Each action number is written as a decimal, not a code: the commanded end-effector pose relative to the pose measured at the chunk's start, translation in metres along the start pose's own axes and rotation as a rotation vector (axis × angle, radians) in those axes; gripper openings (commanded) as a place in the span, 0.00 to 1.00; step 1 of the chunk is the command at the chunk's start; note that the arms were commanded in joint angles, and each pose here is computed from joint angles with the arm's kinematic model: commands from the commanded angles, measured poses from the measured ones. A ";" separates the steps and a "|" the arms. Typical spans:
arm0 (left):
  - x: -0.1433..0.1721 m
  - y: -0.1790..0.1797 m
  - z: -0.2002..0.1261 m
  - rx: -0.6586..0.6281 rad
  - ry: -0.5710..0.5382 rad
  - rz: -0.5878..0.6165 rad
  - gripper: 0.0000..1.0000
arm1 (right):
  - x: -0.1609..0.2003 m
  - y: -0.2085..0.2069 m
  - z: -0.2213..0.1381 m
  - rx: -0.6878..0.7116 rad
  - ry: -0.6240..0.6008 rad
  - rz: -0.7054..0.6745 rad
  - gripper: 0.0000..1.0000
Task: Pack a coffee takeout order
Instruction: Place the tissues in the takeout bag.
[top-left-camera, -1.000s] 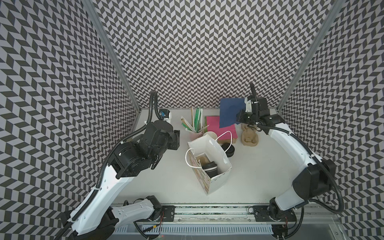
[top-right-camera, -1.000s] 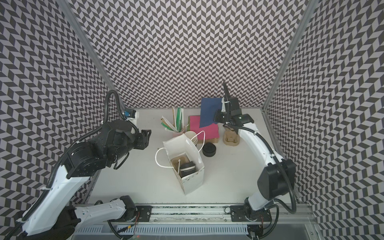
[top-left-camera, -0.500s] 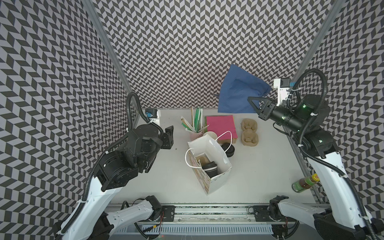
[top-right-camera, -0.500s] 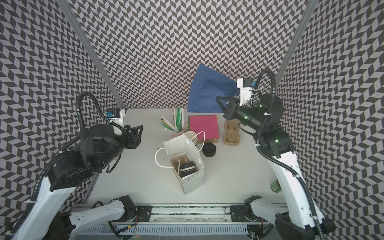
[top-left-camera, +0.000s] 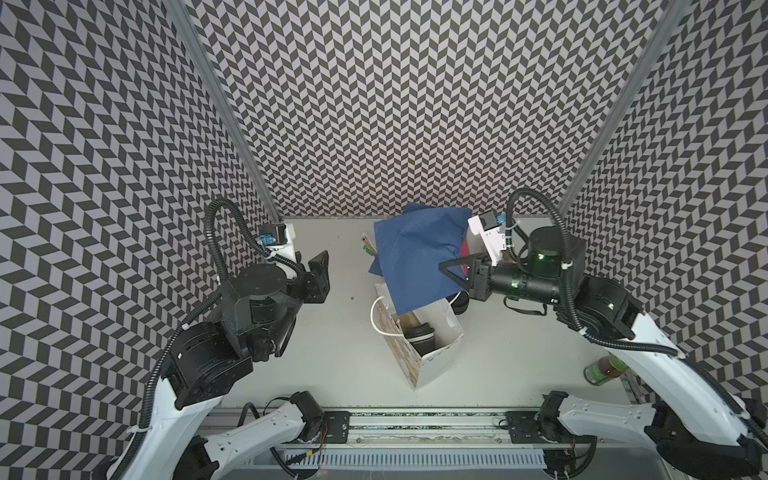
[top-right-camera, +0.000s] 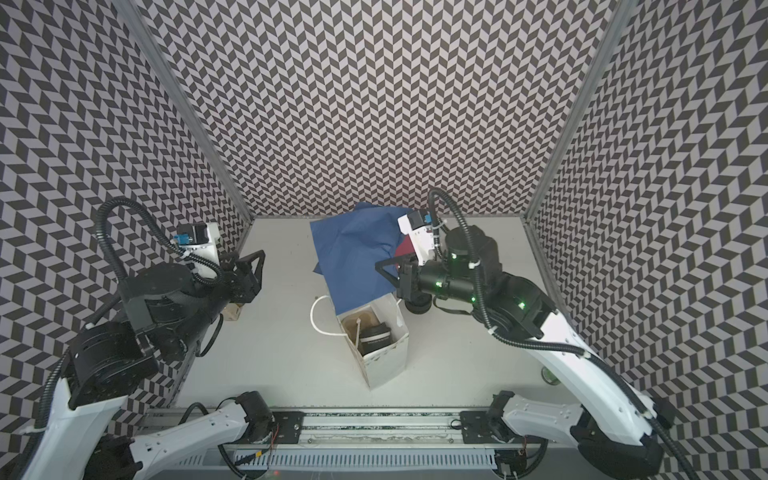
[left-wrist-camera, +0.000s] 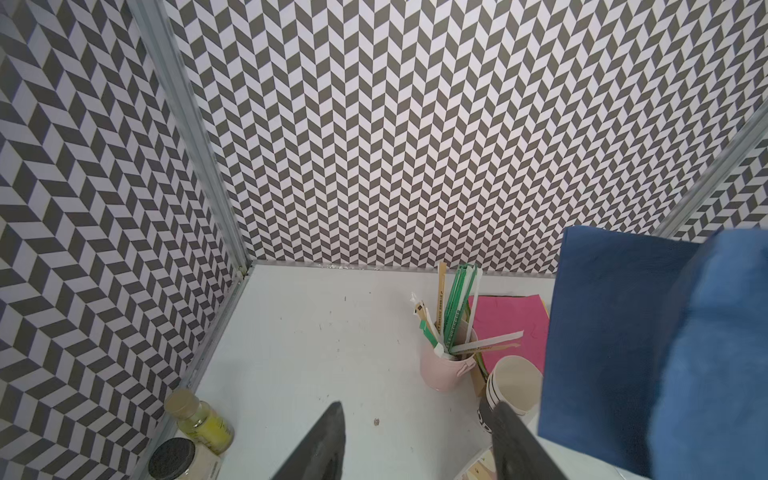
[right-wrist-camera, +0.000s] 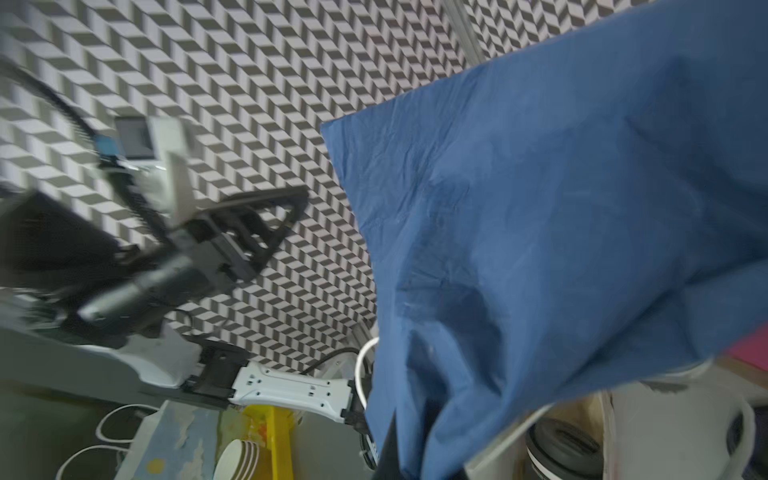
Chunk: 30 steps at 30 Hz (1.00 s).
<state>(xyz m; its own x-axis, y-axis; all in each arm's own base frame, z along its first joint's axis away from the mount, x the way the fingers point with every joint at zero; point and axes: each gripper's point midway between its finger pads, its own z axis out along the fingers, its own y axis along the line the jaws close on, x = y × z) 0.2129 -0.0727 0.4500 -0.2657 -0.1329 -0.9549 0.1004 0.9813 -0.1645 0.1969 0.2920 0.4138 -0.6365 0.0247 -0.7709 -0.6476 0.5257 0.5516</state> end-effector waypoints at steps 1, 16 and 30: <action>0.001 0.002 0.000 -0.014 -0.004 -0.004 0.57 | 0.012 -0.013 0.011 0.130 0.004 -0.001 0.00; 0.007 0.000 0.004 -0.011 0.014 0.011 0.57 | 0.138 -0.056 0.039 0.464 0.403 -0.046 0.00; 0.015 -0.001 0.007 -0.006 0.029 0.024 0.57 | 0.143 -0.039 0.046 0.426 0.553 -0.131 0.31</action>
<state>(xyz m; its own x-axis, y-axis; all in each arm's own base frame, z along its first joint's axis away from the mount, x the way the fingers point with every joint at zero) 0.2162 -0.0770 0.4355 -0.2938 -0.1057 -0.9500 0.1002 0.9850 -0.1406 0.1522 0.3092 0.2443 -0.7835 -0.4301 -0.4486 -0.5533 0.8114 0.1884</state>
